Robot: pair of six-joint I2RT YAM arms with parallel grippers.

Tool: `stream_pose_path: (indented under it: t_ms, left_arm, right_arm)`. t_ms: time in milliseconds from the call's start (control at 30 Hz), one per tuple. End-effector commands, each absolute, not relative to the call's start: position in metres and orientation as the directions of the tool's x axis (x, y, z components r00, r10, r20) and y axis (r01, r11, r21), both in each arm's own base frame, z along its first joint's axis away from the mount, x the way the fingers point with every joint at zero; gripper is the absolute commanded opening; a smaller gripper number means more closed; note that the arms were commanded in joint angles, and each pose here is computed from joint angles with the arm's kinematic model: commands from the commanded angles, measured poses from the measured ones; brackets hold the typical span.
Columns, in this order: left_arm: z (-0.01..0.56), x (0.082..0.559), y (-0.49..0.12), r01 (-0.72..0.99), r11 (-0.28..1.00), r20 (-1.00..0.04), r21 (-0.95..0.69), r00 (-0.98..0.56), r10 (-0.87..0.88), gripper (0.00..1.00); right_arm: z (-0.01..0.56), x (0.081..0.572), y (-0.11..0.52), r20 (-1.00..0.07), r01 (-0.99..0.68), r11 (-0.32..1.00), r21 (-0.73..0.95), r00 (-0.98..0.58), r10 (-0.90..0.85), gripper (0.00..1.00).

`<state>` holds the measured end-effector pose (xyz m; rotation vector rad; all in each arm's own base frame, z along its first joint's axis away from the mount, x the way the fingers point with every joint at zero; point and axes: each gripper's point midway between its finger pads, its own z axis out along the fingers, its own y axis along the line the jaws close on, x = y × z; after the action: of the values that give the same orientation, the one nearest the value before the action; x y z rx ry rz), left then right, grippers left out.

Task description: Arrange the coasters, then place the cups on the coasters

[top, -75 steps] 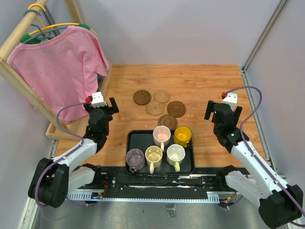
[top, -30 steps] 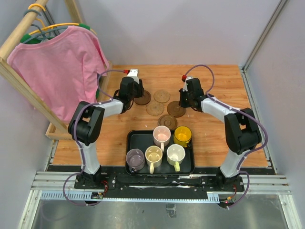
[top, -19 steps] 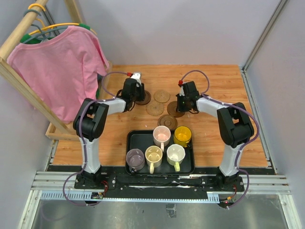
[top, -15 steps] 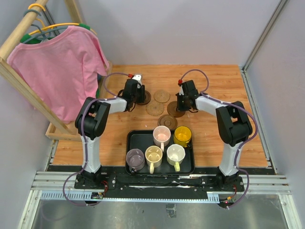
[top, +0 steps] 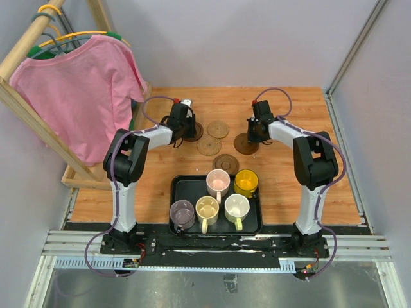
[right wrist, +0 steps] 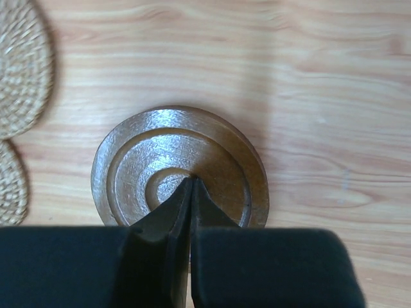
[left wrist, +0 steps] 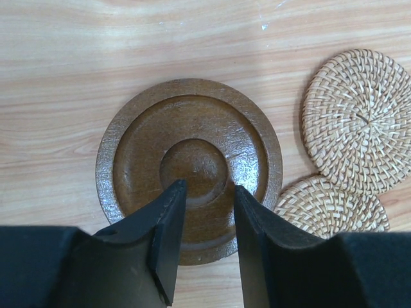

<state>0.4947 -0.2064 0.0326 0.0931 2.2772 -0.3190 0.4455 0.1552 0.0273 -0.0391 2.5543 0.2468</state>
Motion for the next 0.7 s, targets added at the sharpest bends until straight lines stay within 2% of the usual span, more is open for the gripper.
stream_pose_path:
  t_ms: [0, 233, 433, 667]
  left_arm:
    - [0.012, 0.476, -0.192, 0.125, 0.982, -0.678, -0.141, -0.735, -0.004, 0.41]
    - [0.007, 0.468, -0.161, 0.034, 0.999, -0.652, -0.038, -0.758, 0.001, 0.41]
    - [0.011, 0.46, -0.141, -0.028, 0.998, -0.643, -0.057, -0.764, -0.058, 0.39]
    - [0.038, 0.451, -0.134, -0.041, 0.997, -0.675, -0.065, -0.734, -0.074, 0.38]
  right_arm:
    - [0.006, 0.442, 0.103, -0.474, 0.062, 0.994, 0.094, -0.875, 0.099, 0.01]
    - [0.006, 0.447, 0.066, -0.472, 0.15, 0.986, 0.076, -0.865, 0.168, 0.01]
    - [0.015, 0.441, 0.057, -0.493, 0.163, 0.985, 0.053, -0.854, 0.167, 0.01]
    - [0.073, 0.448, 0.068, -0.607, 0.073, 0.992, 0.099, -0.785, 0.118, 0.01]
